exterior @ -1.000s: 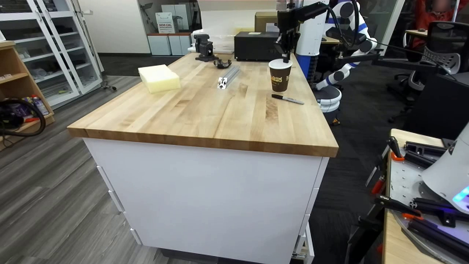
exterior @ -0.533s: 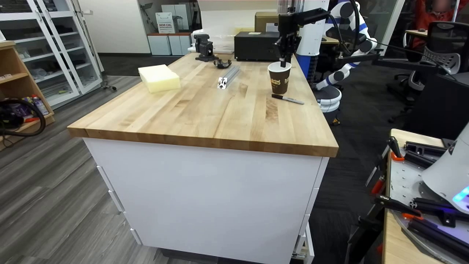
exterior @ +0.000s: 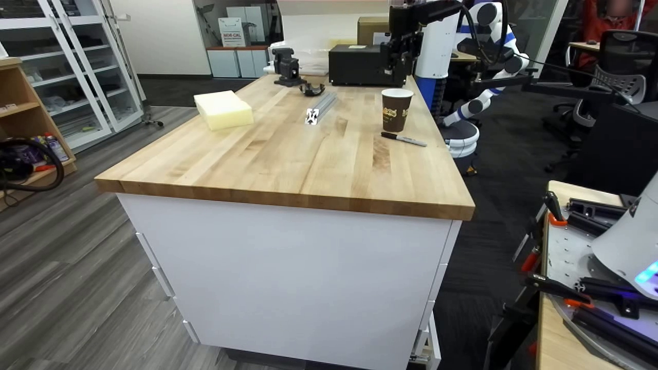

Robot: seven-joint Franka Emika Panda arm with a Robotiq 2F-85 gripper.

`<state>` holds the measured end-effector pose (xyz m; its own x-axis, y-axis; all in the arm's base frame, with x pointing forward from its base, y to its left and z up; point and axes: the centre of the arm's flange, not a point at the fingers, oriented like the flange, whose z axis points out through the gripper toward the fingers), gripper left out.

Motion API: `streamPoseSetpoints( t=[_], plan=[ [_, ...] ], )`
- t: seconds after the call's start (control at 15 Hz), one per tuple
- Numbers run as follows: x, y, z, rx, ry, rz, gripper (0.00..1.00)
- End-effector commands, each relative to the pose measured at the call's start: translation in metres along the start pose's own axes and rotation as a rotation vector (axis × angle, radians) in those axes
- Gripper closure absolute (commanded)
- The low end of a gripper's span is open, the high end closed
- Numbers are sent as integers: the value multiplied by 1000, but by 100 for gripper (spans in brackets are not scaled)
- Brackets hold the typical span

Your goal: Move the cup to the right side of the marker then put the marker in the cup then remove the marker out of the cup

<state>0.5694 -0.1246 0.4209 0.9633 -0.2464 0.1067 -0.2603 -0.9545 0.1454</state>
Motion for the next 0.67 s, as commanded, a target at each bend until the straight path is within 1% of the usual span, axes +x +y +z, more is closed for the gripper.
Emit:
streamPoseSetpoints(
  t=[0.0,0.13,0.27,0.6],
  plan=[
    [-17,-26,-32,29,43,-48,0],
    [-21,-44,-37,70,38,-83,0],
    [-29,-61,-33,88,9,-111,0],
    [-64,-87,-5,91,-117,-146,0]
  ],
)
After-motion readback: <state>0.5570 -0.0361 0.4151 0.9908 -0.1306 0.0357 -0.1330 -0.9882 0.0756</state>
